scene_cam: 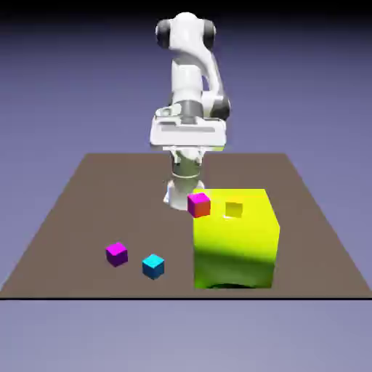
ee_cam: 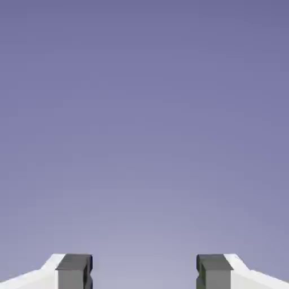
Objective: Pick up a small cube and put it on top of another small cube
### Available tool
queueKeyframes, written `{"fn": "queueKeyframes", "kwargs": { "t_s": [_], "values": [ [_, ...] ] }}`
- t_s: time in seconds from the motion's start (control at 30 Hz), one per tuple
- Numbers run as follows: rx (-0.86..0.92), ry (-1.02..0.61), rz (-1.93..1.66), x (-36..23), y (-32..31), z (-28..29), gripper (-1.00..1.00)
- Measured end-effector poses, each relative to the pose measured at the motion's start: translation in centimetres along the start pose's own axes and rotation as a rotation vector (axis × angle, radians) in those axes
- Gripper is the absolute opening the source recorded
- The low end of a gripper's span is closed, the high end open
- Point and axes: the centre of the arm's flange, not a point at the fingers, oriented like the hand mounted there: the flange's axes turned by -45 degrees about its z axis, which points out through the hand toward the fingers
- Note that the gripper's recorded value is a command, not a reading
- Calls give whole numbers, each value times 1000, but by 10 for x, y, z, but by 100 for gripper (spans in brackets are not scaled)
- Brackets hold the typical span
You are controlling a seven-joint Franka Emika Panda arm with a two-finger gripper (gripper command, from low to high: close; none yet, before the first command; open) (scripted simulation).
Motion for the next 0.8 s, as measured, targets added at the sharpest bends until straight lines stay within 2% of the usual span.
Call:
{"fn": "queueKeyframes", "kwargs": {
  "t_s": [0.37, 0.8],
  "values": [
    [-44, -489, 334, -22, 62, 123, 0],
    [-121, -1046, 726, -112, 132, 248, 0]
  ]
}}
